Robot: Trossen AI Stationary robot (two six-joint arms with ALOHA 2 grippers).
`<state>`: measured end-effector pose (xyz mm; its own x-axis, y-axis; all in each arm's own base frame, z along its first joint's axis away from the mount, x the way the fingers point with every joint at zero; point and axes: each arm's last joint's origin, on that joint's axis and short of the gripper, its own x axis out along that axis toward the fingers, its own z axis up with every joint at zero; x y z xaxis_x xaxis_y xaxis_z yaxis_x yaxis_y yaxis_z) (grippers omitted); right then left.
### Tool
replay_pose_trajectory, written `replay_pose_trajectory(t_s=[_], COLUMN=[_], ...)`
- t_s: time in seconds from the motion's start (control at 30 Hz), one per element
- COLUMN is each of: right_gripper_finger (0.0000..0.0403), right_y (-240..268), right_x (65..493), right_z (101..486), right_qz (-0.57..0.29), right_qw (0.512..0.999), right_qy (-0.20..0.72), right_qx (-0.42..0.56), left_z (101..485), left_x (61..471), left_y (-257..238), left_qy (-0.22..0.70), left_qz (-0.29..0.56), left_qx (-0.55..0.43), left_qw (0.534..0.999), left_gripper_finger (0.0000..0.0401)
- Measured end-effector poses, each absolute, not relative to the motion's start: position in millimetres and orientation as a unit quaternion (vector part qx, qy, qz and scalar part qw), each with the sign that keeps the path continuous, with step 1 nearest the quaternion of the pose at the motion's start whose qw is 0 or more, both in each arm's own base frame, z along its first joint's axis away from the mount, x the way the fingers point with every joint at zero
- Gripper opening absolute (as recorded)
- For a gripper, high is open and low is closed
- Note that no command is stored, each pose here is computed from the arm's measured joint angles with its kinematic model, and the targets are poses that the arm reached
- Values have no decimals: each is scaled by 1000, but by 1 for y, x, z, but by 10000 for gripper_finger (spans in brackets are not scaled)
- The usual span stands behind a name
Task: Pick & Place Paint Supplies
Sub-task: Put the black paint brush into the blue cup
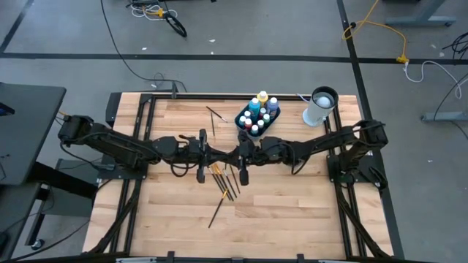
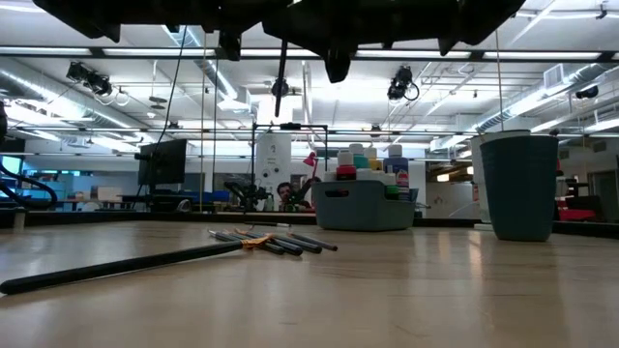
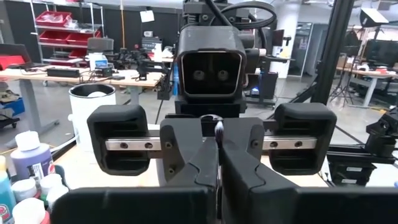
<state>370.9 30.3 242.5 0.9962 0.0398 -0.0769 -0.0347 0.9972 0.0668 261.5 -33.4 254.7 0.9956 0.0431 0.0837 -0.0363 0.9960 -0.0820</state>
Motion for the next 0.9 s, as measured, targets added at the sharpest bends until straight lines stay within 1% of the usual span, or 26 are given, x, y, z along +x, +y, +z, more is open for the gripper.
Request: replay_pose_trajectory(t_s=[0.1,0.23,0.4,0.53,0.77,0.9], right_gripper_finger=[29,12,15,12,12,12], right_y=[32,32,32,31,33,36], right_x=[370,365,357,342,294,259], right_z=[244,246,255,267,307,309], right_qz=[20,21,21,16,-56,-118], right_qw=[998,997,996,993,991,988], right_qy=[41,62,77,112,120,98], right_qx=[39,36,34,27,-15,-33], left_z=[255,255,255,254,251,251], left_x=[261,261,261,261,261,261], left_y=[-34,-37,-39,-39,-39,-42], left_qy=[-44,-45,-44,-38,-20,-20], left_qz=[18,14,9,8,9,5], left_qx=[-41,-41,-41,-55,-64,-64], left_qw=[998,998,998,998,998,998], left_gripper_finger=[25,38,44,44,45,45])
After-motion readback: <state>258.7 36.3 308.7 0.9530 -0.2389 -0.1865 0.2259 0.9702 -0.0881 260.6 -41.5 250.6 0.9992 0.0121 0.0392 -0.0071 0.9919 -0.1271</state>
